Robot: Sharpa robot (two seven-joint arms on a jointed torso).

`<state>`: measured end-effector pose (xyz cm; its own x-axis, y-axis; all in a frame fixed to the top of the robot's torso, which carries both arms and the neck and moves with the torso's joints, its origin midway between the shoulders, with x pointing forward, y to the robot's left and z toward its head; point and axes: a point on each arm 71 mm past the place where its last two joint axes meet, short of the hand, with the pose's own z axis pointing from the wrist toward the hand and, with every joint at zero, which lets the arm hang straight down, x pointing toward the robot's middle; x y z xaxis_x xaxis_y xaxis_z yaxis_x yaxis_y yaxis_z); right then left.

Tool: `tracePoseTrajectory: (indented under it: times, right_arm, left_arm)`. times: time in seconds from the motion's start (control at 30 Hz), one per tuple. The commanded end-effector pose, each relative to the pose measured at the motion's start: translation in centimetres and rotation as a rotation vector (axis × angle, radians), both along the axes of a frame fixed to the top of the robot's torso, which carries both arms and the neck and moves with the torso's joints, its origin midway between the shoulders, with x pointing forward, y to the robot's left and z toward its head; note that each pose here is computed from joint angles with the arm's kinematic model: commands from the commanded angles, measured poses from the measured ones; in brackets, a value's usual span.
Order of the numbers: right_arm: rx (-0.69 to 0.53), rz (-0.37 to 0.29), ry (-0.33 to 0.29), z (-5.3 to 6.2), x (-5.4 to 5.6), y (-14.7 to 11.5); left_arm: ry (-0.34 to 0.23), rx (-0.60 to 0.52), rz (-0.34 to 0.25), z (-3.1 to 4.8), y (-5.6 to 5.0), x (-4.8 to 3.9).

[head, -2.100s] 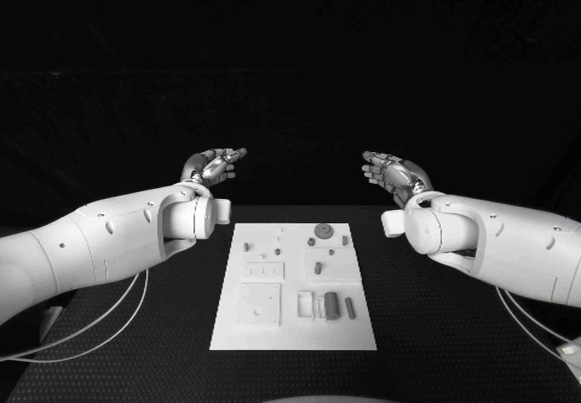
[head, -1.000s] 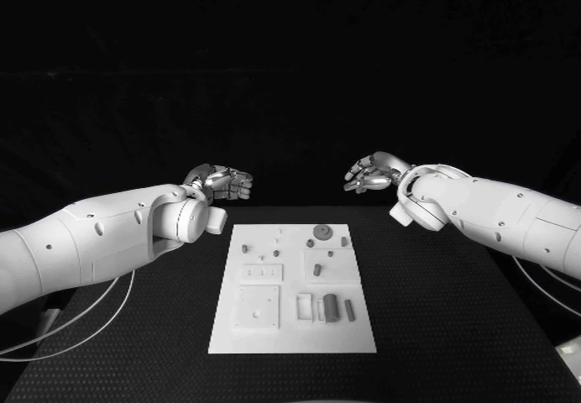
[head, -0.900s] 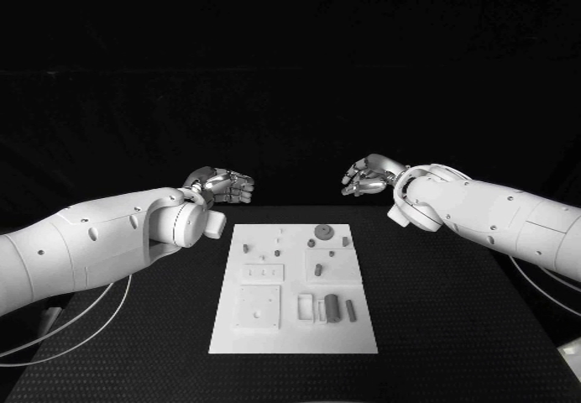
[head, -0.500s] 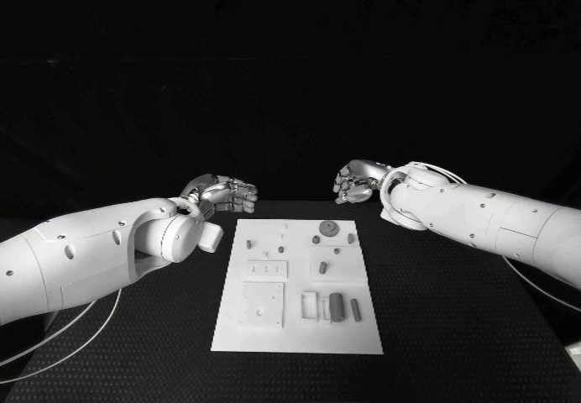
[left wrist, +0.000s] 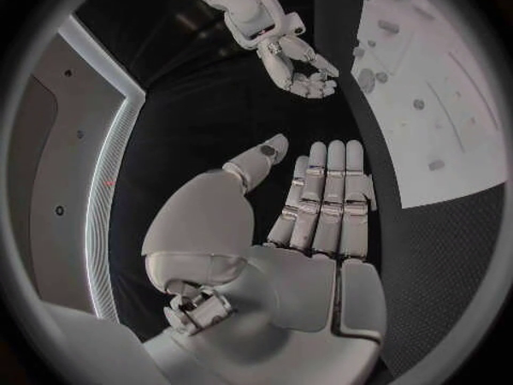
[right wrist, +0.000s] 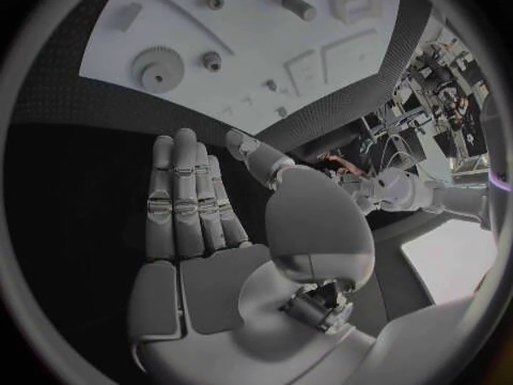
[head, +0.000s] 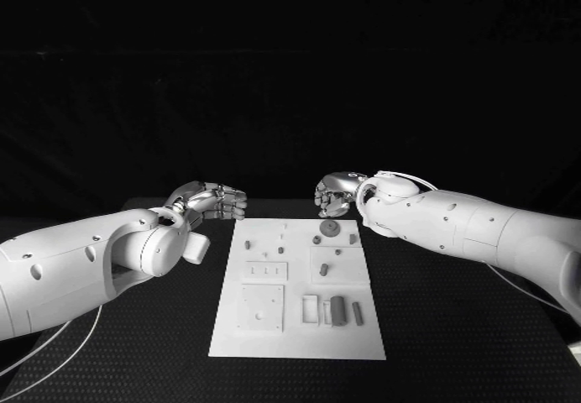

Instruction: Assemble the parts on the task board

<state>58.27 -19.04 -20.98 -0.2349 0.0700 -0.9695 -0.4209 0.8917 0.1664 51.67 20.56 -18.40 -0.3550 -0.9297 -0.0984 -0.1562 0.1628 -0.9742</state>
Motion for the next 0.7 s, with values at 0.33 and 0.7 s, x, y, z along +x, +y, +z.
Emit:
tracePoseTrajectory:
  times: [0.33, 0.7]
  right_arm:
    - [-0.130, 0.036, 0.036, -1.9, -0.6, 0.4]
    - [-0.163, 0.040, 0.044, -2.2, -0.7, 0.4]
  left_arm:
    - [-0.021, -0.012, -0.040, 0.44, -0.6, -0.07]
    - [-0.020, -0.011, -0.041, 0.39, -0.6, 0.06]
